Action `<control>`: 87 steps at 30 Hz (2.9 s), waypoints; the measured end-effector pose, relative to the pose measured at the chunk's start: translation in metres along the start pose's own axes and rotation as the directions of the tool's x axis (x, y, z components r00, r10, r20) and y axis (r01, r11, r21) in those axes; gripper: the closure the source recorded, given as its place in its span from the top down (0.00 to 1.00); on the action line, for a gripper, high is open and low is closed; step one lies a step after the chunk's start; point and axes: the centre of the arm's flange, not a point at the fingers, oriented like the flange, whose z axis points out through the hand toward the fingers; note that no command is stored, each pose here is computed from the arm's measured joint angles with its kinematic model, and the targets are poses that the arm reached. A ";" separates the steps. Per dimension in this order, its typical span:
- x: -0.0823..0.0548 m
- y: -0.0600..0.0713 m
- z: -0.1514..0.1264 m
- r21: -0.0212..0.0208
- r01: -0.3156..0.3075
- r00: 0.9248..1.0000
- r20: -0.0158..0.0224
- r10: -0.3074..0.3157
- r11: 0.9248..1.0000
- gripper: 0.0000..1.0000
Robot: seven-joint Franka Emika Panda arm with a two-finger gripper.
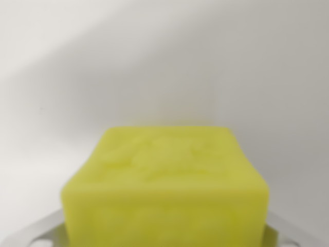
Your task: Pick yellow cube
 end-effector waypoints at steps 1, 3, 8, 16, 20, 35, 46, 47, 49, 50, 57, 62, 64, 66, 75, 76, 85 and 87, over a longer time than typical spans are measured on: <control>0.000 0.000 -0.002 0.000 0.000 1.000 0.000 0.000 1.000 0.00; 0.000 0.000 -0.005 0.000 0.000 1.000 0.000 0.000 1.000 0.00; 0.000 0.000 -0.013 0.000 0.000 1.000 0.000 0.000 1.000 0.00; 0.000 0.000 -0.027 0.001 0.000 1.000 0.000 0.000 1.000 0.00; 0.000 0.000 -0.033 0.000 0.000 1.000 0.000 0.000 1.000 0.00; 0.000 0.000 -0.059 0.000 -0.001 1.000 0.000 0.001 1.000 0.00; 0.000 0.000 -0.077 0.000 -0.001 1.000 0.000 0.001 1.000 0.00; 0.000 0.000 -0.078 0.000 -0.001 1.000 0.001 0.001 1.000 0.00; 0.000 0.000 -0.082 0.000 -0.001 1.000 0.000 0.001 1.000 0.00; 0.000 0.000 -0.084 0.000 -0.001 1.000 0.000 0.001 1.000 0.00; 0.000 0.000 -0.095 0.000 -0.001 1.000 0.000 0.001 1.000 0.00; 0.000 0.000 -0.104 0.000 -0.001 1.000 0.001 0.001 1.000 0.00; 0.000 0.000 -0.107 0.000 -0.001 1.000 0.001 0.001 1.000 0.00; 0.000 0.000 -0.110 0.000 -0.001 1.000 0.000 0.001 1.000 0.00; 0.000 0.000 -0.125 0.000 -0.001 1.000 0.001 0.001 1.000 0.00; 0.000 0.000 -0.127 0.000 -0.001 1.000 0.001 0.001 1.000 0.00; 0.000 0.000 -0.142 0.000 -0.001 1.000 0.001 0.001 1.000 0.00; 0.000 0.000 -0.145 0.000 -0.001 1.000 0.001 0.001 1.000 0.00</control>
